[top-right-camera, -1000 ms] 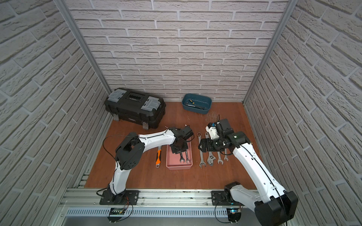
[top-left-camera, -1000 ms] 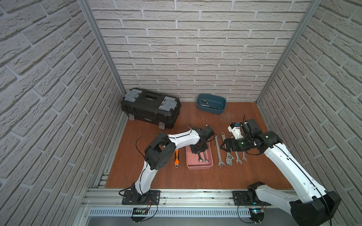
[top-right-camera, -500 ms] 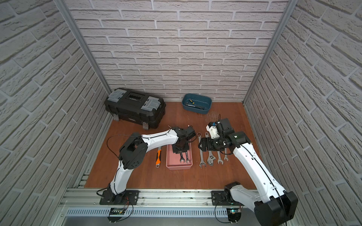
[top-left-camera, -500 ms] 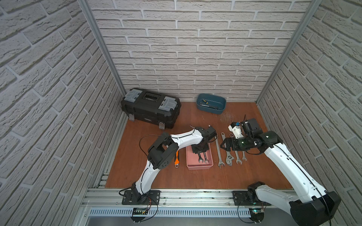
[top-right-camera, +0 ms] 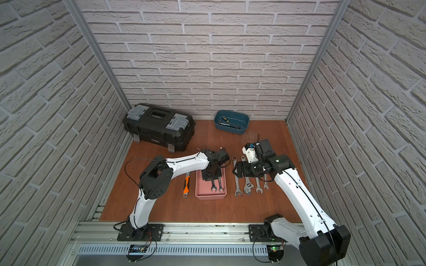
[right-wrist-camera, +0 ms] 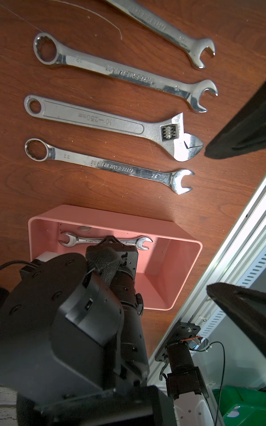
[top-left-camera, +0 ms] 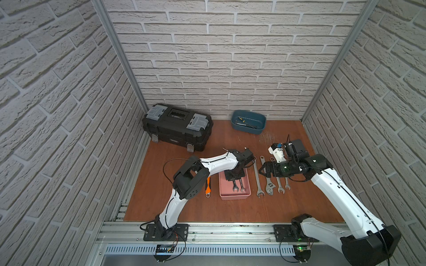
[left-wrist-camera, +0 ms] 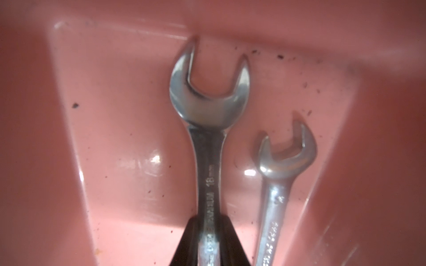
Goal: Take out the wrench from the storage box
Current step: Pick up the wrench from the storage box, then place the wrench at the center of the board.
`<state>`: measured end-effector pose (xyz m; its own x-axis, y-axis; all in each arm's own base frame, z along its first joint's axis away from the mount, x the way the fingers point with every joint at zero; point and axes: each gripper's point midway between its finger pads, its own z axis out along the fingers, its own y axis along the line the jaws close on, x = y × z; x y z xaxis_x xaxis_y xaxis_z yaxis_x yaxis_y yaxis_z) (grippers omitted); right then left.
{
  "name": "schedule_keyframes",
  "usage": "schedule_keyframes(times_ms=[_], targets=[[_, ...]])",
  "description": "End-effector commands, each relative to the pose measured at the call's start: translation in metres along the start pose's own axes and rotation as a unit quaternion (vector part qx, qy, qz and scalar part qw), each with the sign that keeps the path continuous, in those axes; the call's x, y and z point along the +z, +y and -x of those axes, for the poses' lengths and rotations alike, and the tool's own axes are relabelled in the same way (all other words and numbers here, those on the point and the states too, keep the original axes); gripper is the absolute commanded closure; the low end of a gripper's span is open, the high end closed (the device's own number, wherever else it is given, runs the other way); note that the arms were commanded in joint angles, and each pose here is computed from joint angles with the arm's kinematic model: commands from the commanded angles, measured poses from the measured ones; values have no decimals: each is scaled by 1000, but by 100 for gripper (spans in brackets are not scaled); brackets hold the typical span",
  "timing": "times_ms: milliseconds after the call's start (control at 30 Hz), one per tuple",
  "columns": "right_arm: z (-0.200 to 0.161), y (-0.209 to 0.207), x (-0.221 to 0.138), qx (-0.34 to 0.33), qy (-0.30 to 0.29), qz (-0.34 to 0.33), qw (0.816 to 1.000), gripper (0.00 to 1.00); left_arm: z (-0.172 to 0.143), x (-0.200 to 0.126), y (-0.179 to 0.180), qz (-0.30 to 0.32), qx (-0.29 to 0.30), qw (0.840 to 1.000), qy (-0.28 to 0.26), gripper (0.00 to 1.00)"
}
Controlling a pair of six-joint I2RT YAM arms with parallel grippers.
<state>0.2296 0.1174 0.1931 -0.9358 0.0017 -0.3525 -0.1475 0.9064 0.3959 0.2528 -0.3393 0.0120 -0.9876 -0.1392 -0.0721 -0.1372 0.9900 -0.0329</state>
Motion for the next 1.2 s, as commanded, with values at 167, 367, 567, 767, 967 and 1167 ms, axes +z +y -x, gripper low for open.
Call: schedule_keyframes(times_ms=[167, 367, 567, 767, 967, 1167], targets=[[4, 5, -5, 4, -18, 15, 1000, 11, -12, 21, 43, 108, 29, 994, 18, 99], [5, 6, -9, 3, -26, 19, 999, 12, 8, -19, 32, 88, 34, 995, -28, 99], [7, 7, -15, -1, -34, 18, 999, 12, 16, -45, 26, 68, 33, 996, -46, 99], [8, 8, -21, -3, -39, 14, 999, 12, 16, -65, 22, 53, 35, 997, -48, 99], [9, 8, -29, -9, -47, 9, 999, 12, 19, -91, 26, 42, 39, 997, -50, 99], [9, 9, -33, -15, -48, 7, 999, 12, 22, -125, 39, 28, 40, 998, -49, 99]])
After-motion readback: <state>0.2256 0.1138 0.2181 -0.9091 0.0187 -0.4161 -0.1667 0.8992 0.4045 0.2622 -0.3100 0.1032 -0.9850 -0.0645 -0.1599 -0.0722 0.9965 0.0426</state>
